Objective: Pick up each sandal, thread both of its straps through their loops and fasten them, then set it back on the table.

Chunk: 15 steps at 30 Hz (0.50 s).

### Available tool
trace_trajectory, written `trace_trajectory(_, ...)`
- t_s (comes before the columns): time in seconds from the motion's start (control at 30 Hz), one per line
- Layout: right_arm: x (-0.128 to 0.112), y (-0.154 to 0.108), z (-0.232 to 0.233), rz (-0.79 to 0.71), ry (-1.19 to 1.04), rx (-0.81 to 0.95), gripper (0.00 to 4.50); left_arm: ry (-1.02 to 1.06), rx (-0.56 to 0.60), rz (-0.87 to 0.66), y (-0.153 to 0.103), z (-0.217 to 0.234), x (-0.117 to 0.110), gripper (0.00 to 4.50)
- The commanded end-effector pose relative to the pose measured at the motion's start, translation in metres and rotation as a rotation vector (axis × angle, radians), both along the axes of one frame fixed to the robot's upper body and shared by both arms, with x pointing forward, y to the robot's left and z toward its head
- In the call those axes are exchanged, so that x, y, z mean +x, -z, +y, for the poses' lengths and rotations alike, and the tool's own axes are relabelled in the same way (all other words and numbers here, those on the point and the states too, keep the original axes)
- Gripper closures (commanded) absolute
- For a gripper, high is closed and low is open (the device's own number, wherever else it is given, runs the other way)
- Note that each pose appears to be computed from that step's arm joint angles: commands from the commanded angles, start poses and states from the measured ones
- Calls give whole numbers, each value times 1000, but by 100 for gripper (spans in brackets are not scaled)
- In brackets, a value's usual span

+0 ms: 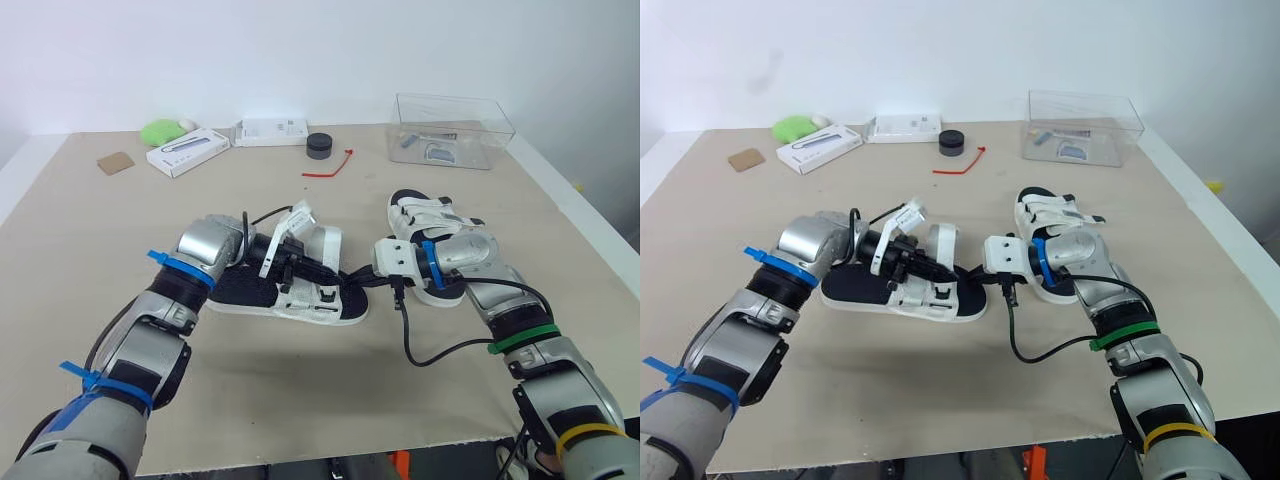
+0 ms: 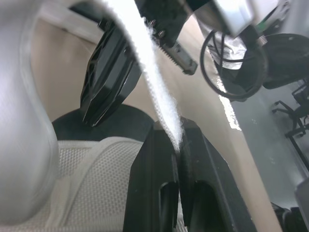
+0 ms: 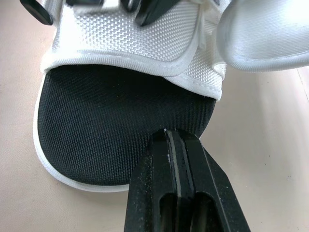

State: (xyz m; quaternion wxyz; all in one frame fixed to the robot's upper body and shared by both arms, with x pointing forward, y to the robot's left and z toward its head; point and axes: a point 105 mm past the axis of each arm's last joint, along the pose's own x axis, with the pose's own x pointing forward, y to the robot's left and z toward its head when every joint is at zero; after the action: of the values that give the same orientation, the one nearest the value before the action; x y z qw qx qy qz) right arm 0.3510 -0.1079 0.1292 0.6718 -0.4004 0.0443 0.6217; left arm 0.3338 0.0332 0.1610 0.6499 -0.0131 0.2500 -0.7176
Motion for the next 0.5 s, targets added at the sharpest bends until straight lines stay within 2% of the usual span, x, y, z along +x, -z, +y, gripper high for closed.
trace_trajectory(0.03, 2, 4, -7, 11, 21, -37, 450, 50, -25, -22, -15, -2, -7, 438)
trace_trajectory(0.5, 4, 3, -7, 7, 21, -41, 450, 71, 3, 11, -6, -3, -16, 438)
